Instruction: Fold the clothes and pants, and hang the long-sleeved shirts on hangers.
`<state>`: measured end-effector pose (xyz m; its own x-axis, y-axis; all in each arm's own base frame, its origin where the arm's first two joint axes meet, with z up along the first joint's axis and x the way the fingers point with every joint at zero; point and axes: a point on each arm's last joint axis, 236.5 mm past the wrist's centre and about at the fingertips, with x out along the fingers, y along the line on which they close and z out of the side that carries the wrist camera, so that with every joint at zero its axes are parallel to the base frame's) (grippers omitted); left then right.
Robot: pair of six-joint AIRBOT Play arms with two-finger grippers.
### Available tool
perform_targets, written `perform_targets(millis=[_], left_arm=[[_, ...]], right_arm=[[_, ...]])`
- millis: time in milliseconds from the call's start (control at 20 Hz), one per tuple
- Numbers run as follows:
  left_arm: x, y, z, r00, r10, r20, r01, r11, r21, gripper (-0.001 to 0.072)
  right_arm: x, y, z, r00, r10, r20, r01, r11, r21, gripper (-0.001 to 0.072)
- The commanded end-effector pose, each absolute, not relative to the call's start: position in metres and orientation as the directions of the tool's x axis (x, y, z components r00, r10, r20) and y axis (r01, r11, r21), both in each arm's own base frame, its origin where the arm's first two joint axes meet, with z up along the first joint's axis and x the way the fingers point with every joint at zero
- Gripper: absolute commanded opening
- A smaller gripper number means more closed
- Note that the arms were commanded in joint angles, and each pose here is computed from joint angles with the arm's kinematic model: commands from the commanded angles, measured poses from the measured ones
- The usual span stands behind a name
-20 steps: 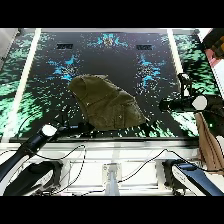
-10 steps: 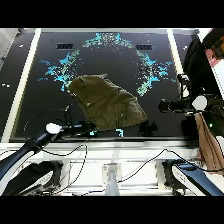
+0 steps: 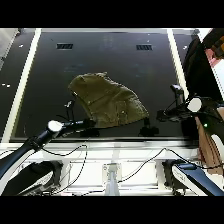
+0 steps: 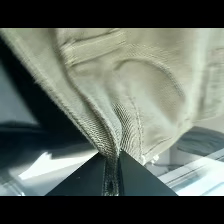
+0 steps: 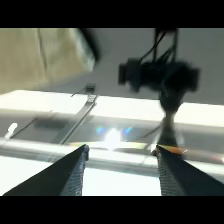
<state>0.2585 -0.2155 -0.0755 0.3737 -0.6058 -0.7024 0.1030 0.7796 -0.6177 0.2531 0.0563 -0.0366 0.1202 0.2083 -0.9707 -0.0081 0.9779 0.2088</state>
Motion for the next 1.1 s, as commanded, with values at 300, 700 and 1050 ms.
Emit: perform_targets(millis=[300, 700, 1050], left_arm=[[0.237, -0.135, -0.06, 0.339, -0.409, -0.847, 0.102, 0.911, -0.399, 0.0061], [0.246, -0.103, -0.03, 0.453, -0.37, -0.811, 0.046, 0.918, -0.393, 0.0062], [0.246, -0.103, -0.031, 0.451, -0.37, -0.813, 0.045, 0.918, -0.393, 0.0062]], right_arm=[[0.259, 0.152, -0.032, 0.179, 0.612, -0.77, -0.025, 0.786, 0.618, 0.0281], [0.259, 0.144, -0.054, 0.141, 0.577, -0.805, 0.086, 0.803, 0.59, 0.0511], [0.214, 0.182, -0.079, -0.15, 0.71, -0.688, 0.22, 0.702, 0.677, 0.0583]])
